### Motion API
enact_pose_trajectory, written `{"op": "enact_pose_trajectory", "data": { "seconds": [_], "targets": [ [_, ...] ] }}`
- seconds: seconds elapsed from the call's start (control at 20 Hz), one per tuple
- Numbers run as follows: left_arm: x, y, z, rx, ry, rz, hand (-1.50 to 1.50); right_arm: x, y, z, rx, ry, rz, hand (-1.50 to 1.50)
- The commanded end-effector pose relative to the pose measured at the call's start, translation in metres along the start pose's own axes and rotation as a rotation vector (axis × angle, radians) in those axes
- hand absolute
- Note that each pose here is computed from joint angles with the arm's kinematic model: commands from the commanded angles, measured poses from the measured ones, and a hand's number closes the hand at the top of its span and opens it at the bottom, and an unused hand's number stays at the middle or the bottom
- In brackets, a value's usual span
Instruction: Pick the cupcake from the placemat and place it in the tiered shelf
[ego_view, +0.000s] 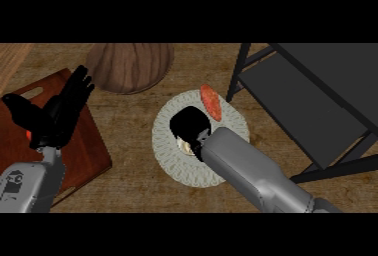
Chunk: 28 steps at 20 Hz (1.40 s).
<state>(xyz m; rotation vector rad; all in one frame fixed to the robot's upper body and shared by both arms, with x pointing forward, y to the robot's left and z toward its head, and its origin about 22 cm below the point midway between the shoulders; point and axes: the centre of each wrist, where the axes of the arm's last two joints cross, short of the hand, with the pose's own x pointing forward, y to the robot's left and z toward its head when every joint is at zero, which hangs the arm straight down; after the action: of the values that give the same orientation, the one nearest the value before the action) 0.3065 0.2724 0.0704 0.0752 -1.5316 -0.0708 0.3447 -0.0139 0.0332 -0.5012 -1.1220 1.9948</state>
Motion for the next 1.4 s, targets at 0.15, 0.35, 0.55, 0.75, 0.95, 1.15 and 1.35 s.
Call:
{"op": "enact_pose_trajectory", "data": {
  "seconds": [0.15,0.35,0.55,0.75,0.95,1.15,1.35],
  "targets": [
    [0.000,0.002,0.002,0.026,0.023,-0.008,0.00,0.061,0.043,0.035,-0.091,0.026,-0.141,1.50],
    [-0.007,0.003,0.006,0.027,0.016,0.012,0.00,0.104,0.082,0.070,-0.155,0.086,-0.287,1.50],
    [-0.008,0.013,0.012,0.029,0.018,-0.013,0.00,0.147,0.075,0.120,-0.271,0.099,-0.391,1.50],
    [-0.012,0.011,0.010,0.027,0.031,0.020,0.00,0.157,0.052,0.161,-0.504,0.020,-0.638,1.50],
    [-0.017,0.016,0.009,0.054,0.034,0.009,0.00,0.164,0.031,0.200,-0.732,0.010,-0.702,1.50],
    [-0.008,0.009,0.009,0.047,0.025,0.007,0.00,0.152,0.006,0.216,-0.867,0.053,-0.724,1.50],
    [-0.008,0.004,0.013,0.030,0.020,0.018,0.00,0.144,-0.013,0.240,-0.940,0.119,-0.738,1.50]
  ]
}}
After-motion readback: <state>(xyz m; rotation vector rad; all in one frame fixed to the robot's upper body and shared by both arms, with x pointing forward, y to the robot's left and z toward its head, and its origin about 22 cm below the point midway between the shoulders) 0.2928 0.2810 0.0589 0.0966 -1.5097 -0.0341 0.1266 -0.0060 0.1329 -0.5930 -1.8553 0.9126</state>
